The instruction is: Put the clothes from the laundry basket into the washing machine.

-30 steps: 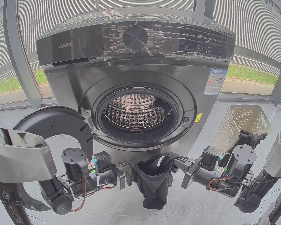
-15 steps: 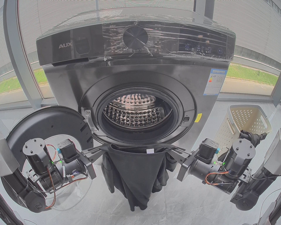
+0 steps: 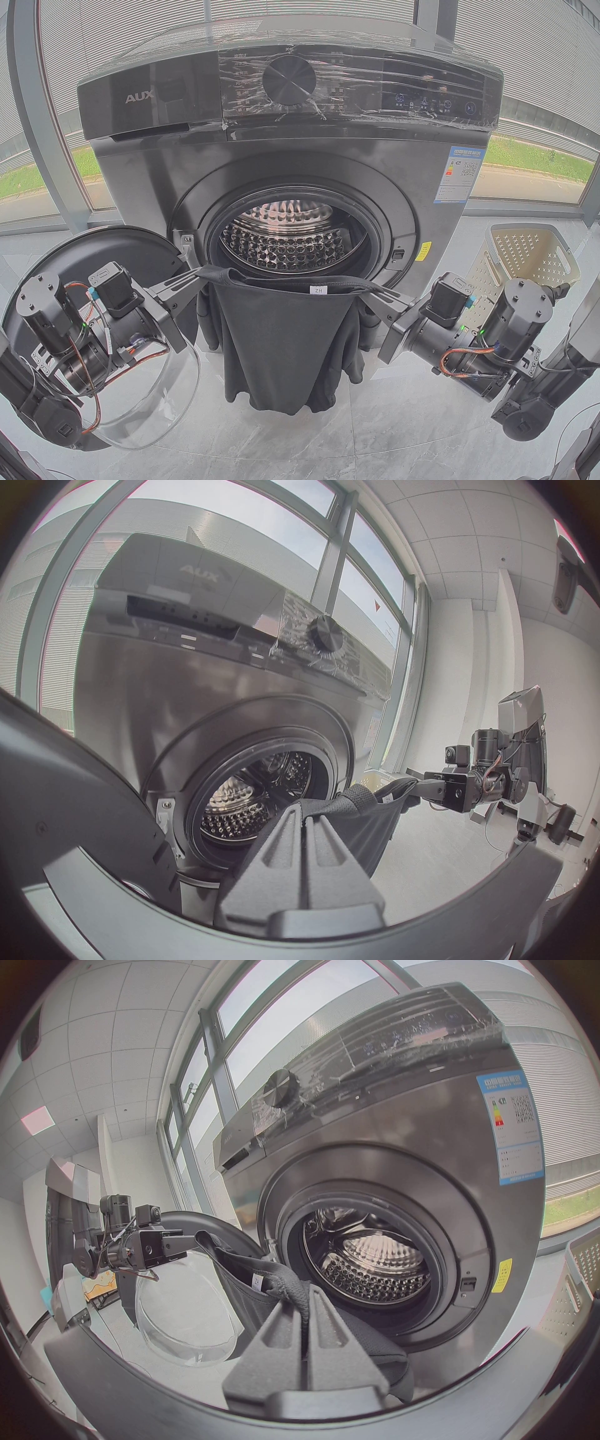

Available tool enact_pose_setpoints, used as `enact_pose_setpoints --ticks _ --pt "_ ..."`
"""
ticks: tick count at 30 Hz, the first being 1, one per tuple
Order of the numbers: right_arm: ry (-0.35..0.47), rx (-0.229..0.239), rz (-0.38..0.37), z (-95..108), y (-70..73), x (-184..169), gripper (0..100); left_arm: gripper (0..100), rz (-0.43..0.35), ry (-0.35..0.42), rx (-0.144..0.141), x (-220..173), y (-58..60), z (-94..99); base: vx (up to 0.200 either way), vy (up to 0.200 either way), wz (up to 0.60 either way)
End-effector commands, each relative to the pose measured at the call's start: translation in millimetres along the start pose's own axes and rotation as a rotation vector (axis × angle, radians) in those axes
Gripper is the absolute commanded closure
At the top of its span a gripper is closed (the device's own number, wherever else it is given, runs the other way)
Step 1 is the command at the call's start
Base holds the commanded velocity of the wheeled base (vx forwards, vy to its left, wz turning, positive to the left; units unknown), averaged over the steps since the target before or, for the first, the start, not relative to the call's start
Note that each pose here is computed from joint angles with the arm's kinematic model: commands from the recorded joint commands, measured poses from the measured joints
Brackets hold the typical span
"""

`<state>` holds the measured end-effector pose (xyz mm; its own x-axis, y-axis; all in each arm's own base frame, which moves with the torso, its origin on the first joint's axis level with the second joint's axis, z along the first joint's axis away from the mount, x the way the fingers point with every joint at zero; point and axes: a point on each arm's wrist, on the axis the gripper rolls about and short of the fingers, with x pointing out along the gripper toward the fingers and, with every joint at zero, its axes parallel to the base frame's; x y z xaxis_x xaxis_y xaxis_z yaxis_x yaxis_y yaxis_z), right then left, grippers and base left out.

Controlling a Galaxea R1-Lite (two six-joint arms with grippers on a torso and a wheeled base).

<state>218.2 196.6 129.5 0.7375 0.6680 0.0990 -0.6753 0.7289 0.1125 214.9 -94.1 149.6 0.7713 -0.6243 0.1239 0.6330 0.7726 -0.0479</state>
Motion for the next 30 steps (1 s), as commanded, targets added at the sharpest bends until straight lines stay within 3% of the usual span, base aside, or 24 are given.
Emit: enact_pose_setpoints --ticks 1,15,30 --pt "-0.045 0.000 0.007 12 1.0 -3 100 100 -0.003 -0.049 0.013 -5 -2.6 12.2 0.000 0.000 0.00" --pt "-0.087 -0.003 0.013 26 2.3 -13 100 100 -0.001 -0.062 0.022 -6 -2.8 15.4 0.000 0.000 0.00" --pt "-0.071 -0.012 -0.006 23 -2.3 -16 100 100 -0.002 -0.048 0.017 -7 -3.6 12.3 0.000 0.000 0.00"
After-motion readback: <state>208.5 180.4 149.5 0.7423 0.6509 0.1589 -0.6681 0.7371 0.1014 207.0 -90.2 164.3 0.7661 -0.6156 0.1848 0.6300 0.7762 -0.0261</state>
